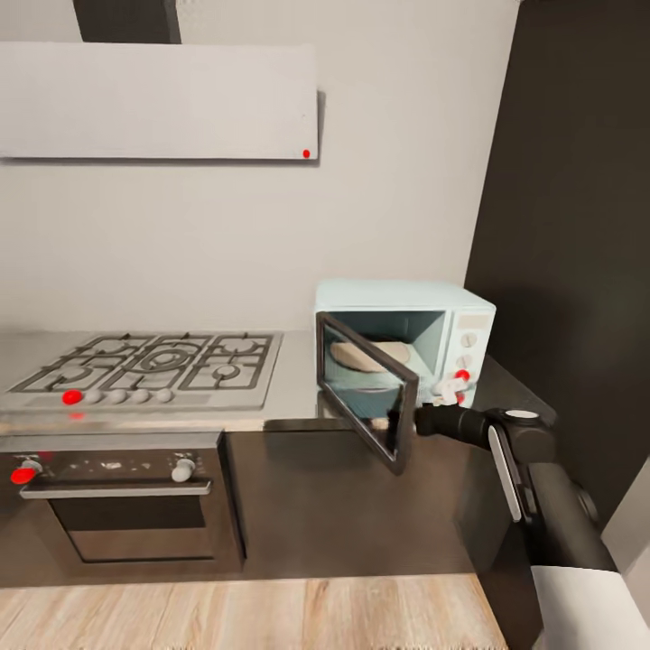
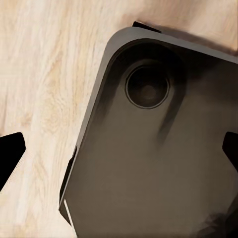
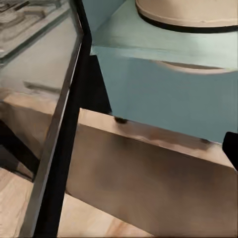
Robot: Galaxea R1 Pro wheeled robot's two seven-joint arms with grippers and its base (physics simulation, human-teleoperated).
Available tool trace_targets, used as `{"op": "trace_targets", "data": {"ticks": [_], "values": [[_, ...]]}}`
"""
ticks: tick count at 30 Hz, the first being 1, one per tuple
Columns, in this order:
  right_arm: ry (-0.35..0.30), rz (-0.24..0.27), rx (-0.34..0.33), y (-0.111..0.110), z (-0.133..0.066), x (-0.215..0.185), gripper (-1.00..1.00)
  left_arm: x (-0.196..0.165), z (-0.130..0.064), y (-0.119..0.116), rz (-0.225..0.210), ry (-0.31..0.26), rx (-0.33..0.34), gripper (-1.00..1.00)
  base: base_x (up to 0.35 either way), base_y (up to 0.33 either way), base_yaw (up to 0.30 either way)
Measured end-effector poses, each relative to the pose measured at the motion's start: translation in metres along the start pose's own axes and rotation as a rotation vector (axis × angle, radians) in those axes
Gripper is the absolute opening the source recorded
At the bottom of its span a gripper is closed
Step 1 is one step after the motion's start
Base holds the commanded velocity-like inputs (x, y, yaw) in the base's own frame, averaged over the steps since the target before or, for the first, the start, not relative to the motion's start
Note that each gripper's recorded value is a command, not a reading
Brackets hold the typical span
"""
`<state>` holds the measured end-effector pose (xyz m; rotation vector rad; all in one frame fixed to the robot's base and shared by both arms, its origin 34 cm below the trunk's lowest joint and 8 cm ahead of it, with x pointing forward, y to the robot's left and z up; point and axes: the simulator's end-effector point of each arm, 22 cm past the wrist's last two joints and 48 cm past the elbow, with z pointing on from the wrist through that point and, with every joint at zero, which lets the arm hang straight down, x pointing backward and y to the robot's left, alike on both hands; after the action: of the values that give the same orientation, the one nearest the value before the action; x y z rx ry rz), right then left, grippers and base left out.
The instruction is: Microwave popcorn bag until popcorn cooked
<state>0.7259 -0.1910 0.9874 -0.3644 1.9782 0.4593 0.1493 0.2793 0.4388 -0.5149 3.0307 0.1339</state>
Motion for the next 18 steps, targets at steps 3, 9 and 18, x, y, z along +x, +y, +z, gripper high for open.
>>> {"op": "trace_targets", "data": {"ticks": [3,9,18], "values": [[0.0,-0.001,0.002,-0.0002,0.0001,0.0,1.0,-0.0001,0.0,0.0003,0.001,0.0,0.0,1.0,-0.232,0.226,0.0],[0.001,-0.003,0.014,-0.0032,-0.0005,0.0001,1.0,-0.0004,0.0,0.001,0.002,-0.001,-0.001,1.0,-0.139,0.225,0.0],[-0.008,-0.002,0.02,-0.0043,-0.0011,-0.0022,1.0,-0.0004,0.0,0.001,0.002,-0.001,-0.001,1.0,-0.004,0.233,0.0]]}}
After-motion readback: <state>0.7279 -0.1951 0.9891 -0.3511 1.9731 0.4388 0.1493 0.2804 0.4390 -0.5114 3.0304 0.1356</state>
